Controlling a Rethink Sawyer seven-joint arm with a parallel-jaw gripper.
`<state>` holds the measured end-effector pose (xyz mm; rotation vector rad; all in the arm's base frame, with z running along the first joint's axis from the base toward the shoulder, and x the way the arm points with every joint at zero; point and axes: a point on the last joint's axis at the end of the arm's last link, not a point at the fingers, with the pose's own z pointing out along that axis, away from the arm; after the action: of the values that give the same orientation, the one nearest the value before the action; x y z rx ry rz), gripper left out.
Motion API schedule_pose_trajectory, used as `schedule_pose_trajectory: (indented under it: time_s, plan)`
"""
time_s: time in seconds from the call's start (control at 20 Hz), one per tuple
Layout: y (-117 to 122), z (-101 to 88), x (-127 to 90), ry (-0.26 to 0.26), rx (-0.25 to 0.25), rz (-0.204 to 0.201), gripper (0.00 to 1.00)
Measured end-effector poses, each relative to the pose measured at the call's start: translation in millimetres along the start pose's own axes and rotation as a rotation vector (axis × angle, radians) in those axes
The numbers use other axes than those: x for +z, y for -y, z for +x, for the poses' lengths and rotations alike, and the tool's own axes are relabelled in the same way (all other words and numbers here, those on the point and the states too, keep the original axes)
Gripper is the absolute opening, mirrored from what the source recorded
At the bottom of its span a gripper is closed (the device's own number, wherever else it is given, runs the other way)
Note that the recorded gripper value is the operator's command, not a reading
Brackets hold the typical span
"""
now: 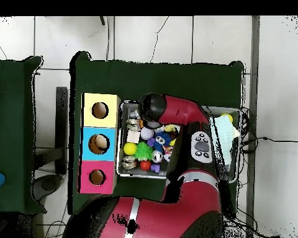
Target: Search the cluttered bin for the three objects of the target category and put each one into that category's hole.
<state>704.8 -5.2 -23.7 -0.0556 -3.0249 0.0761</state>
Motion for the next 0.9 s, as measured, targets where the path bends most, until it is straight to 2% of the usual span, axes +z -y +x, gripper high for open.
schedule_pose_trajectory:
  time_s: [0.25, 0.85, 0.9]
  plan:
    - [1.3, -6.2, 7.2, -0.048, -0.003, -0.002, 1.0]
    - [1.6, -7.9, 8.6, -0.049, -0.006, 0.001, 1.0]
    - [1.3, -7.8, 8.7, -0.049, -0.007, 0.001, 0.0]
